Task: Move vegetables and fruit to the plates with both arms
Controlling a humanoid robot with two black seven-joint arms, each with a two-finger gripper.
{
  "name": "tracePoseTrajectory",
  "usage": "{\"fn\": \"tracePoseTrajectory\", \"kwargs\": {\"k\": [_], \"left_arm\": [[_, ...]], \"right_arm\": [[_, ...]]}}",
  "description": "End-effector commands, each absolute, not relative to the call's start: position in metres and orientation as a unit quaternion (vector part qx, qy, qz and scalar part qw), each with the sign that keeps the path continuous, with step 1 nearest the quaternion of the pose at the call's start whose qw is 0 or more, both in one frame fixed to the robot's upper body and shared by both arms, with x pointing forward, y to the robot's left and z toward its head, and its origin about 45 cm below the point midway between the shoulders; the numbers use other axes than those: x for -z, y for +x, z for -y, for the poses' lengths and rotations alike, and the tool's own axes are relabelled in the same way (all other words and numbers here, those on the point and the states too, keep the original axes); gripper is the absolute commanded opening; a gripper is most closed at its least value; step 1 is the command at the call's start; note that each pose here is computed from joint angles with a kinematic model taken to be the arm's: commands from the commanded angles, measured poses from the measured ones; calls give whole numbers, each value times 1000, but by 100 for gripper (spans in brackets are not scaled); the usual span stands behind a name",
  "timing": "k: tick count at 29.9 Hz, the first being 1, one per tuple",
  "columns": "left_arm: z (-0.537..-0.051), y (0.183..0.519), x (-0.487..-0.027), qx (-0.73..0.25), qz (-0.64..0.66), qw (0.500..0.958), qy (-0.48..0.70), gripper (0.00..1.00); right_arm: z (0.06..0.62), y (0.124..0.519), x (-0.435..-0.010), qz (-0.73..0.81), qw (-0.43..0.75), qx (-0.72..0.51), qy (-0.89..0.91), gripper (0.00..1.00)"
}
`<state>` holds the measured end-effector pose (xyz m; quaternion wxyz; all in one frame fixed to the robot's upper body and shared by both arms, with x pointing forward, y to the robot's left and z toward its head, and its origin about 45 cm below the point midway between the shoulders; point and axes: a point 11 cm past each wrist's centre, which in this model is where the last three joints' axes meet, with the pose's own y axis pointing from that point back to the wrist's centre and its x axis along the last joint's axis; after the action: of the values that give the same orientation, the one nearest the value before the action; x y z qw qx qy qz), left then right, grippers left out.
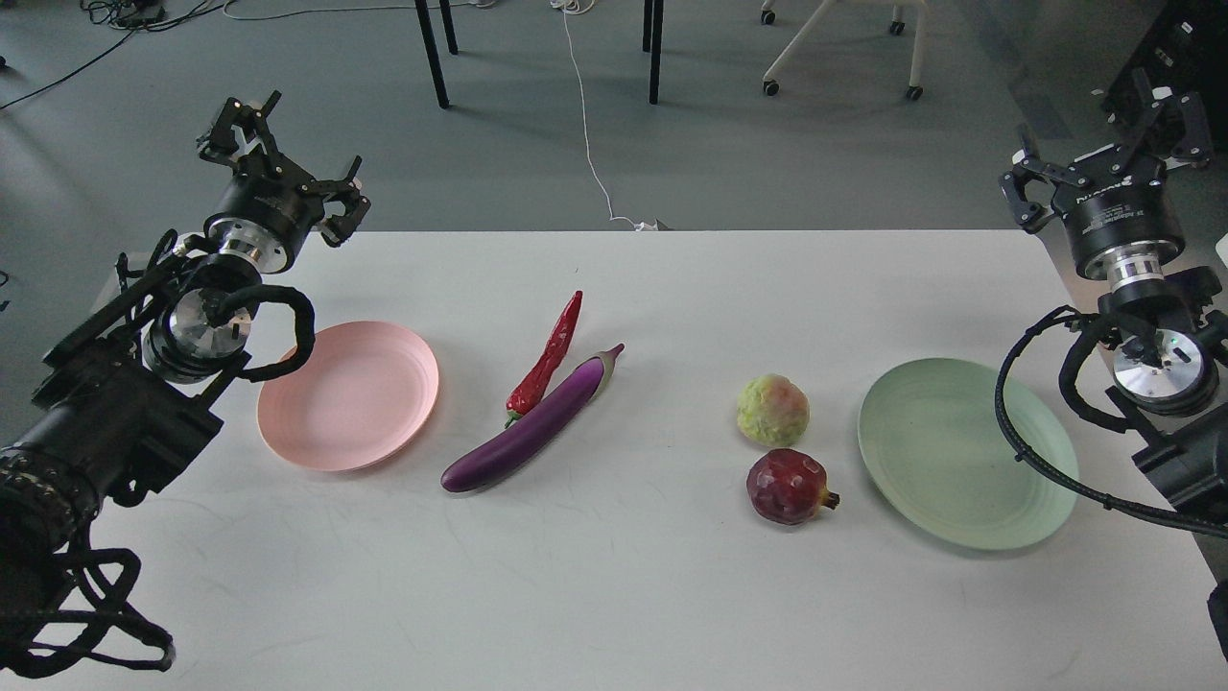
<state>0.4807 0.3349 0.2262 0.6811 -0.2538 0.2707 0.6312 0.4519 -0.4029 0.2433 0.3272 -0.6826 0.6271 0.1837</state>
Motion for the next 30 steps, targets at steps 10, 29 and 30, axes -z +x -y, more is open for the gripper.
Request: {"fn": "tracePoseTrajectory", "kwargs": {"k": [10,29,30], "left_arm": [[-339,481,-232,-631,-264,683,-255,98],[-366,478,-258,-627,-230,697,-262,98],[-366,478,-258,-626,-230,698,-262,98]], "right_arm": [[414,463,-288,-616,288,-139,-720,99],[190,488,-365,-279,-227,177,-916,97],[183,484,-368,-259,-248,193,-913,97]]}}
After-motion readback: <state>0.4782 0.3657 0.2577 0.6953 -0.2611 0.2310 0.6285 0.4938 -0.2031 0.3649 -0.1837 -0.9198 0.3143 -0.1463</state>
